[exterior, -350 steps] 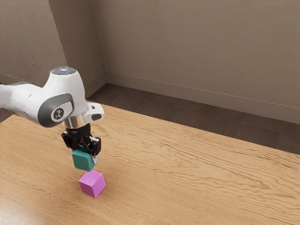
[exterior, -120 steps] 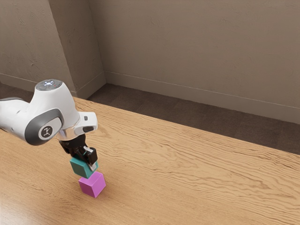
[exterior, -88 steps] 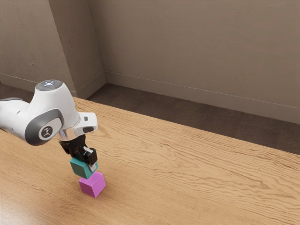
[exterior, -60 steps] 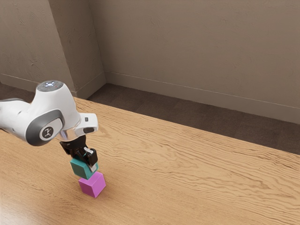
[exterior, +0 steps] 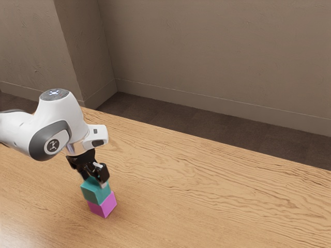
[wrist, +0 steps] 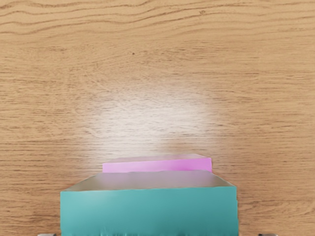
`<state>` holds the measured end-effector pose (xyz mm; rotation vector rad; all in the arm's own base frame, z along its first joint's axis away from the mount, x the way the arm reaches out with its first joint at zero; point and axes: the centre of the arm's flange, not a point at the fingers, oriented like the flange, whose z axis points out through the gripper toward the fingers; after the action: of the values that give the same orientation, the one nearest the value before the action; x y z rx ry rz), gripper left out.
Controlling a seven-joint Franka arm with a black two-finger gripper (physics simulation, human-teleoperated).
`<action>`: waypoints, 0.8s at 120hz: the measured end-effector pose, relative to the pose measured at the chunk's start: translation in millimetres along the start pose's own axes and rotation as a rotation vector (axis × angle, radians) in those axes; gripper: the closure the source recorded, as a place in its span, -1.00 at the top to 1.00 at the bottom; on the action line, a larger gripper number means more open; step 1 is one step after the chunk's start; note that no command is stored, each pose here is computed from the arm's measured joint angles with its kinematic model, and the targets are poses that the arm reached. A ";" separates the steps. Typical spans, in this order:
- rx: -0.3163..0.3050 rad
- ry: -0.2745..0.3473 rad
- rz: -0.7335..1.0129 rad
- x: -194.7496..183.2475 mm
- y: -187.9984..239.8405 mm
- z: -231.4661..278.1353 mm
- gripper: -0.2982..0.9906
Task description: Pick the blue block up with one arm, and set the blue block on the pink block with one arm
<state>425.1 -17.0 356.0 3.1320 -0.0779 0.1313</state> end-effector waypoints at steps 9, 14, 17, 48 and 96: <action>-0.003 0.000 0.002 0.0 0.0 0.0 0.36; -0.005 0.003 0.002 0.3 -0.2 -1.4 0.39; -0.006 0.010 0.003 1.2 -0.4 -4.7 0.41; -0.039 0.160 -0.018 19.7 -11.3 -131.8 0.50; -0.047 -0.075 -0.023 -1.9 -22.9 -138.3 0.53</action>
<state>412.8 7.0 493.6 3.0895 -0.0452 0.0111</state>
